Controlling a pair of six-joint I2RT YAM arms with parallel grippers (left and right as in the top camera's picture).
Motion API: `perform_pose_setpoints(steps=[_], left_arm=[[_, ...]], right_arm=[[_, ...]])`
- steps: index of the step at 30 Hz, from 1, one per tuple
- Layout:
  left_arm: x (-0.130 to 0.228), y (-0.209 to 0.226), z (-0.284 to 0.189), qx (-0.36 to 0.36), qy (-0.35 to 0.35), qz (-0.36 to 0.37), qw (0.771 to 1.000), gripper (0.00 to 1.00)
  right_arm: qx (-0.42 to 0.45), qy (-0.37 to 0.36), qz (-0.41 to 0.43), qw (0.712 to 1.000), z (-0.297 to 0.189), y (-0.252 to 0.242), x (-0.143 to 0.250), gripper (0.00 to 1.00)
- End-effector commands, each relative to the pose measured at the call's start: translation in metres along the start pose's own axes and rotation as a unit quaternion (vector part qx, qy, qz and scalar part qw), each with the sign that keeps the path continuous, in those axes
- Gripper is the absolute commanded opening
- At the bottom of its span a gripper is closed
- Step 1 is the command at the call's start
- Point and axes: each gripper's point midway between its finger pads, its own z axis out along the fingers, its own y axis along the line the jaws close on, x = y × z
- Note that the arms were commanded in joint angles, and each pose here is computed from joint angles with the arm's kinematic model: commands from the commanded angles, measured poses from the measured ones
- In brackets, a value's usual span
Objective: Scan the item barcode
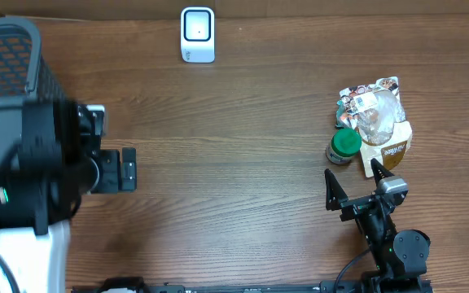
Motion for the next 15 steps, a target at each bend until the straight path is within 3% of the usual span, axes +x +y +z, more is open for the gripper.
perform_pose_setpoints(steps=[1, 7, 15], left_arm=[[0.004, 0.002, 0.003, -0.01, -0.093, 0.016, 0.996, 1.0], [-0.002, -0.017, 0.007, 0.019, -0.271, 0.084, 0.959, 0.99], [0.001, -0.026, 0.03, 0.006, -0.417, 0.127, 0.9, 1.0]], right_arm=[[0.004, -0.003, -0.001, 1.0, 0.0, -0.002, 0.001, 1.0], [0.004, -0.003, -0.001, 1.0, 0.0, -0.002, 0.001, 1.0], [0.004, -0.003, -0.001, 1.0, 0.0, -0.002, 0.001, 1.0]])
